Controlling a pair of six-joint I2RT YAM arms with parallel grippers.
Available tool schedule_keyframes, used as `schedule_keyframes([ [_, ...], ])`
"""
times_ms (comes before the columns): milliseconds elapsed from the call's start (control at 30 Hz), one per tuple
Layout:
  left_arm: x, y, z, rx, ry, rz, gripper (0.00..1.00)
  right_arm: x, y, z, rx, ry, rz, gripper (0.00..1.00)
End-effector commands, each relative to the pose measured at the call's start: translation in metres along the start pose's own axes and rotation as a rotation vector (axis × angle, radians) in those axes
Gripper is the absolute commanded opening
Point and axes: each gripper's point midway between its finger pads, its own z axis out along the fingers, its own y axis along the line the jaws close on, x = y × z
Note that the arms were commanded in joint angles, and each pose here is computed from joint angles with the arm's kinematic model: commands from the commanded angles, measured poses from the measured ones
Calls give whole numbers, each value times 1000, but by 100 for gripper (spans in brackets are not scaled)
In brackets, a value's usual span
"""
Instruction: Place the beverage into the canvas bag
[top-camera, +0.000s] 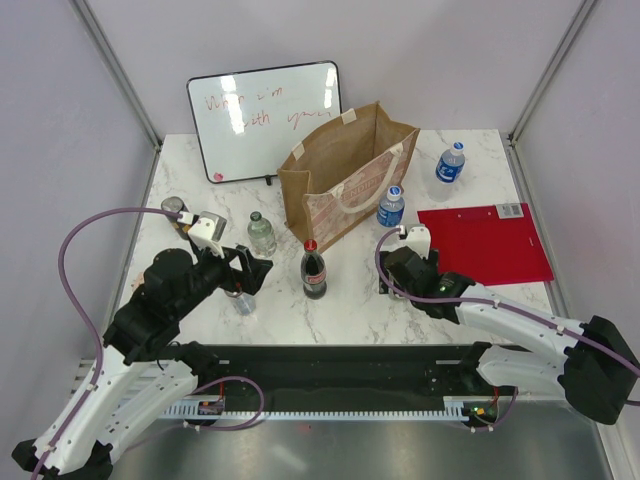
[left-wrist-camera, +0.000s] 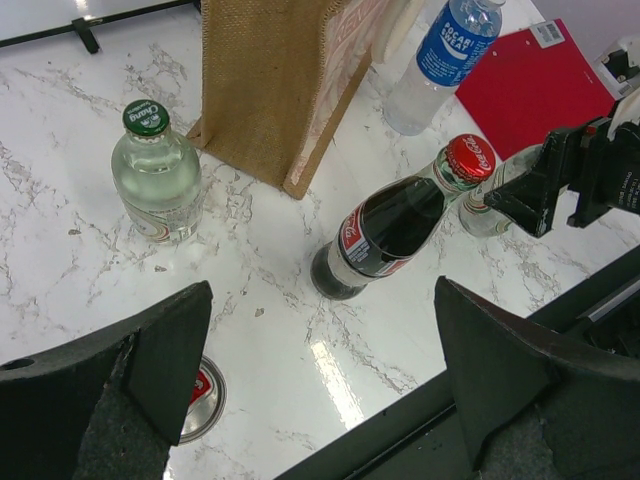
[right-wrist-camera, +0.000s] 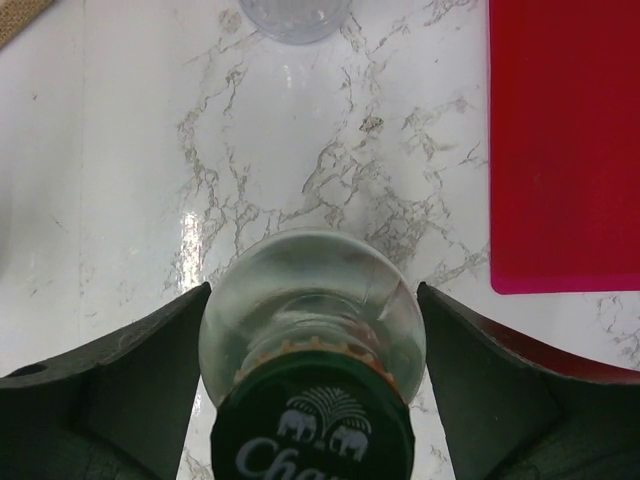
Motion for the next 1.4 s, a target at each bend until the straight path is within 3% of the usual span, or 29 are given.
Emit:
schedule_keyframes([
  [0,-7,2,5,-10,-30,37,98,-7,-2,2,13,-42,17,88],
  [133,-8,2,5,-7,-29,37,98,-11,0,-1,-3,-61,23,84],
  [233,-6,2,5,-8,-25,37,98,-18,0,-3,-15,-87,17,69],
  [267,-7,2,6,-8,-26,37,98,-22,0,-6,-16,-103,20,53],
  [333,-6,2,5,-8,-26,37,98,-29,-1,-10,-17,-120,18,39],
  [367,-7,2,5,-8,-28,37,98,-39,-3,-16,-11,-142,24,25],
  [467,-7,2,5,-9,-30,39,98,-54,-7,-29,6,-158,4,0],
  [733,-6,4,6,-18,-24,40,98,-155,17,-91,-66,-264,-50,0],
  [967,-5,4,7,-21,-22,41,98,-281,64,-146,-175,-476,-49,0],
  [1233,-4,4,8,-19,-15,41,98,-393,127,-132,-205,-654,-49,0],
  [1367,-4,5,8,-22,-16,42,98,-412,156,-105,-234,-662,-83,0],
])
